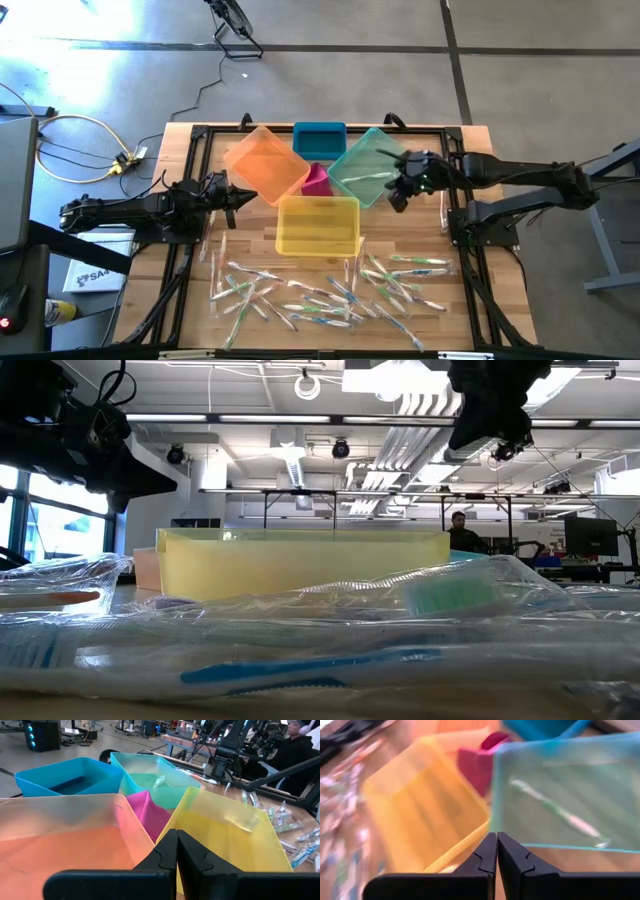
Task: Pick & Place Toothbrushes
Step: Put the orange toothbrush into the yellow bin
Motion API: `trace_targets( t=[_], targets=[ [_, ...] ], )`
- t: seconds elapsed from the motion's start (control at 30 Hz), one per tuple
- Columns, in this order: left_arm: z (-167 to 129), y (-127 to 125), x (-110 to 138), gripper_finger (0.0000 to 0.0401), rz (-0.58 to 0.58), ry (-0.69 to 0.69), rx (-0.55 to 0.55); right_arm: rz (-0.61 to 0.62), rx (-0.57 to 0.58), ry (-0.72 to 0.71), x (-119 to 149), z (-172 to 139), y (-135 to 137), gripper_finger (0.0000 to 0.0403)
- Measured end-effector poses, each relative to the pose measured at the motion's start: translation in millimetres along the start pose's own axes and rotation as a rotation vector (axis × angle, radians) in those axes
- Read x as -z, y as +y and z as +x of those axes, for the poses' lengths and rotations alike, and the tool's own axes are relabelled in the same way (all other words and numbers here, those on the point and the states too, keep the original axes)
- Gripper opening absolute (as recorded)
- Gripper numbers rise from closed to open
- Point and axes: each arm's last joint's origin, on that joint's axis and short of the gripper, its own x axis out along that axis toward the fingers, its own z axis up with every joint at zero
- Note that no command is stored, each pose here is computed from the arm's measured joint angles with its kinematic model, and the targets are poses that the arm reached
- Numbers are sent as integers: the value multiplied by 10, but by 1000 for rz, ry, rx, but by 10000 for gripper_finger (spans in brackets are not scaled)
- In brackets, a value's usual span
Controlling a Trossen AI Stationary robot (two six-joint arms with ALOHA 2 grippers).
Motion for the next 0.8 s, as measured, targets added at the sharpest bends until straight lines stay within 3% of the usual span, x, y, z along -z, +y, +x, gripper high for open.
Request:
trace_targets(
  t=[0.27, 0.53, 0.63, 0.8],
  targets=[
    [0, 0, -1, 0, 10, 0, 0, -96, -100, 27, -17, 66, 76, 3],
    [0, 0, 0, 0, 8, 0, 0, 136, -27, -56, -70, 102, 77, 3],
    [0, 0, -1, 0, 8, 0, 0, 242, 85, -8, 8, 104, 7, 2],
    [0, 0, 0, 0, 0, 0, 0, 410, 387, 99, 224, 40, -186, 2]
  ],
)
